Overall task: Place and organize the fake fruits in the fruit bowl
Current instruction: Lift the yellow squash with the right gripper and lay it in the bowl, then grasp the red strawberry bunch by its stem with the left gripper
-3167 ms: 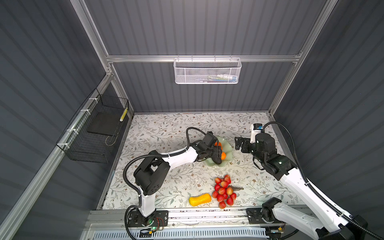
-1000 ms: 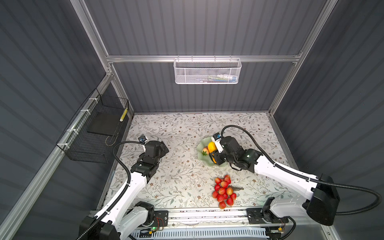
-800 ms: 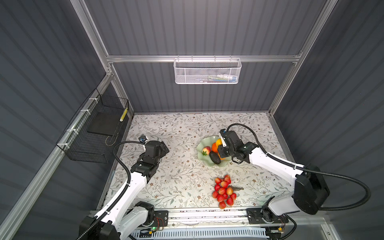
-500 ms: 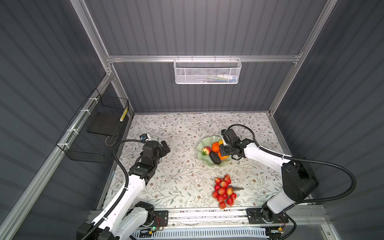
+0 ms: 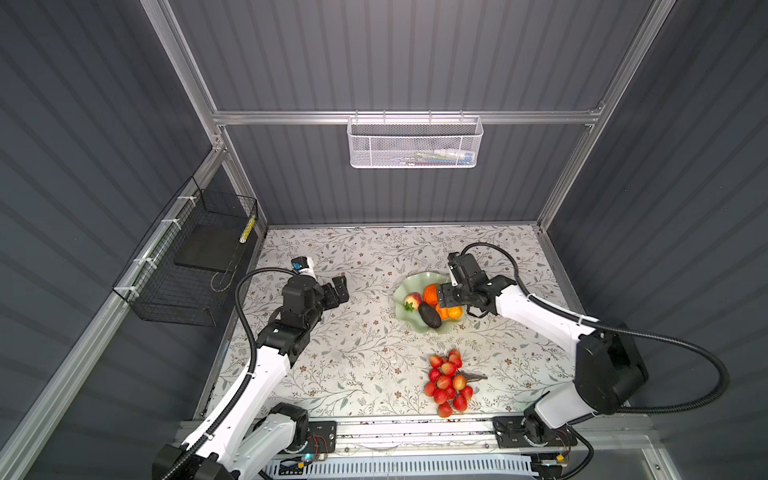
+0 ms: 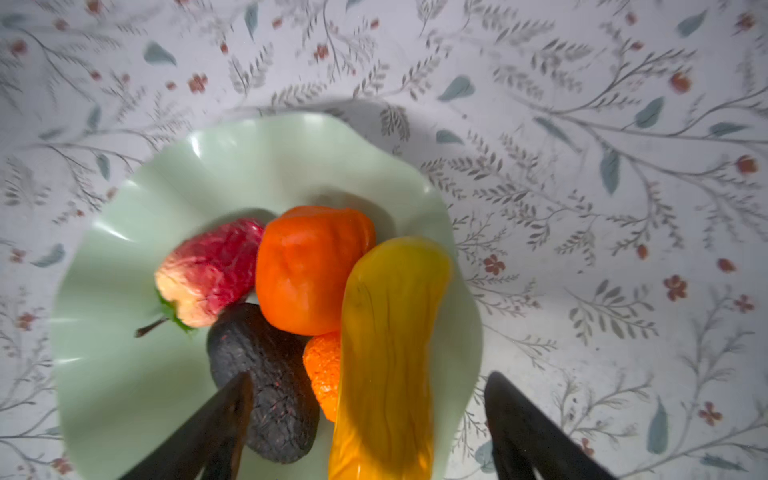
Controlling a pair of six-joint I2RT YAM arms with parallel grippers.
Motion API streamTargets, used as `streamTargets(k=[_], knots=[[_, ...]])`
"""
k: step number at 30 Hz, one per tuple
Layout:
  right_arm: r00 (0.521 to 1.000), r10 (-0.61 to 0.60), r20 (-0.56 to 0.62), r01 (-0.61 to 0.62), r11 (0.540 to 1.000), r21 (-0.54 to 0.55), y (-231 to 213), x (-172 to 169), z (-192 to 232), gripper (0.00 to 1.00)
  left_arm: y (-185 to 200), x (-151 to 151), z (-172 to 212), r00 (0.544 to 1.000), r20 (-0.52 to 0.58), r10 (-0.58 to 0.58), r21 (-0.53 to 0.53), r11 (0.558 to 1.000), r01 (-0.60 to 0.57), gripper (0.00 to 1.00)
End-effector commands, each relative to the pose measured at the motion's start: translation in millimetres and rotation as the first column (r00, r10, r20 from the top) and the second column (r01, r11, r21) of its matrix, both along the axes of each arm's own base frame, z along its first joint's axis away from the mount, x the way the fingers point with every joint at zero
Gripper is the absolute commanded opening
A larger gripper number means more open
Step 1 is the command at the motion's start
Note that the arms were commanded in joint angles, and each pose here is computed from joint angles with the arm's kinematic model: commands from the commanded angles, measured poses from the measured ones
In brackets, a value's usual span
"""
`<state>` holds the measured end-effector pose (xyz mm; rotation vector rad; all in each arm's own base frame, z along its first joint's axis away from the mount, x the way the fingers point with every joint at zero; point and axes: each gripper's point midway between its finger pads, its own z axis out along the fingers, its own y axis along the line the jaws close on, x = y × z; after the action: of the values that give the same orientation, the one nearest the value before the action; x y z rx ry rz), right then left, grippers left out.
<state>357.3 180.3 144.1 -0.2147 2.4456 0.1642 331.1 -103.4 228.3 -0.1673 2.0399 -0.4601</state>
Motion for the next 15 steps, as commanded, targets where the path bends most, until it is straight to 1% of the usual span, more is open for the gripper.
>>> streamTargets(k=[1,2,4,6,7,8,10,12,15], knots=[[0.989,-0.084,0.124,0.073,0.993,0.090,-17,2,47,0.96,-38,4,24,0.974,0.051,-0.220,-0.027,0.975,0.222,0.95],[0.983,-0.111,0.149,0.091,0.987,0.129,-23,0,56,0.99,-49,5,23,0.961,0.041,-0.273,-0.029,0.961,0.274,0.93],[0.969,-0.159,0.190,0.115,0.969,0.220,-34,-5,70,0.99,-72,5,18,0.932,0.016,-0.362,-0.008,0.932,0.362,0.91],[0.954,-0.218,0.206,0.143,0.935,0.324,-48,-10,80,0.99,-102,-2,12,0.894,-0.013,-0.447,0.072,0.892,0.447,0.89],[0.943,-0.252,0.216,0.156,0.911,0.381,-57,-14,86,0.99,-119,-6,9,0.872,-0.024,-0.489,0.131,0.863,0.488,0.89],[0.936,-0.280,0.214,0.169,0.889,0.425,-66,-18,88,0.99,-137,-12,6,0.844,-0.034,-0.536,0.167,0.829,0.533,0.89],[0.925,-0.322,0.201,0.196,0.859,0.473,-81,-22,86,0.99,-169,-24,1,0.783,-0.049,-0.620,0.216,0.758,0.615,0.88],[0.919,-0.360,0.162,0.238,0.832,0.501,-97,-25,76,0.99,-201,-39,-6,0.717,-0.071,-0.693,0.289,0.674,0.680,0.87],[0.912,-0.403,0.082,0.296,0.782,0.549,-117,-28,57,0.99,-248,-65,-19,0.616,-0.125,-0.778,0.393,0.531,0.750,0.86]])
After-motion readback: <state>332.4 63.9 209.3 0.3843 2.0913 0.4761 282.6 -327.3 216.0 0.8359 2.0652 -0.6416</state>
